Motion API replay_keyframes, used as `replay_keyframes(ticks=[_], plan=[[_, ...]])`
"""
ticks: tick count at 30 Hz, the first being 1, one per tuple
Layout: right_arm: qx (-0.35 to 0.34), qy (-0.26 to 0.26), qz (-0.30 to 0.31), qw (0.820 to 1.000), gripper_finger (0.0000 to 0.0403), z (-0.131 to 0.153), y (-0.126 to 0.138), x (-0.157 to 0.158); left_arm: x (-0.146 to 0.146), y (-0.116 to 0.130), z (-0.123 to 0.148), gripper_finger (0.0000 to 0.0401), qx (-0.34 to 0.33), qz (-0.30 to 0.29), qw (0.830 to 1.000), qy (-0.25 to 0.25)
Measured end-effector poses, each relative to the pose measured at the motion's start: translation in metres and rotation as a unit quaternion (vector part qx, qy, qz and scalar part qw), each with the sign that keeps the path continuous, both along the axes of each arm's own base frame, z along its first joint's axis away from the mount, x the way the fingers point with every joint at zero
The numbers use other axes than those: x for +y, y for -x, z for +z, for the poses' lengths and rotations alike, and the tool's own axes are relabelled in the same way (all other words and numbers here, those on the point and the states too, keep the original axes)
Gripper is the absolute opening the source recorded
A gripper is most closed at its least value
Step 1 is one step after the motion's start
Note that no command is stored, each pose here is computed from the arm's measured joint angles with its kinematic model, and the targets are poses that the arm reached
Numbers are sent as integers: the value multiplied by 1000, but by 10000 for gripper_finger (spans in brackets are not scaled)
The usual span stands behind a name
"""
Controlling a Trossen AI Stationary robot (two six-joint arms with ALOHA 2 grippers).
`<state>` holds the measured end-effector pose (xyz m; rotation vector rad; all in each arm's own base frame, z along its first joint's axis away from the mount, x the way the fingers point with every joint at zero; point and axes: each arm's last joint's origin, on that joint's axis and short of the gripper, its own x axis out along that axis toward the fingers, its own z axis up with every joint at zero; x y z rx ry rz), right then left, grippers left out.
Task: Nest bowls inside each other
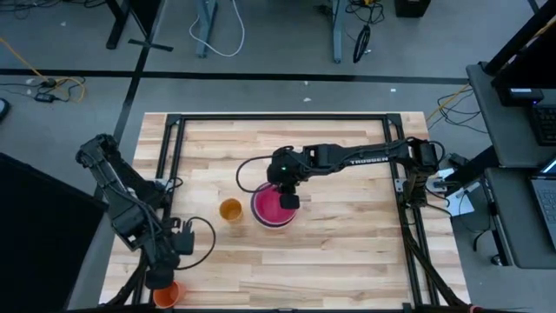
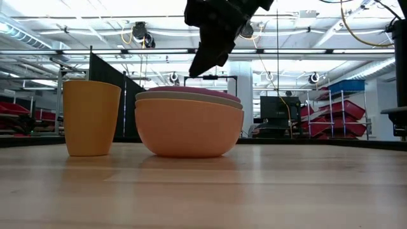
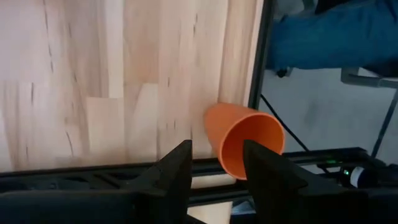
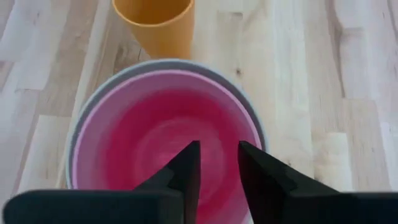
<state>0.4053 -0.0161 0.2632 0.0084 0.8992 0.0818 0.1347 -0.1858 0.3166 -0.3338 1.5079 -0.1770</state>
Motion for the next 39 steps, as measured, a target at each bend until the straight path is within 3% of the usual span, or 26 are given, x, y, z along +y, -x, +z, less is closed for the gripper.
replay_keyframes(ticks=[7, 14, 24, 33, 39], plan=[[2, 0, 3, 1000, 110, 0, 0, 3, -22, 13, 3, 105, -41, -38, 998, 41], [6, -1, 18, 1000, 110, -1, 1, 14, -51, 26, -19, 80, -40, -55, 998, -15], [4, 0, 22, 1000, 110, 0, 0, 17, -80, 16, -66, 79, 6, -51, 994, -100], [4, 1, 27, 1000, 110, -1, 0, 21, -81, 17, -77, 79, 41, -42, 990, -130], [0, 1, 32, 999, 110, 0, 0, 24, -82, 16, -79, 79, 30, -40, 991, -127]])
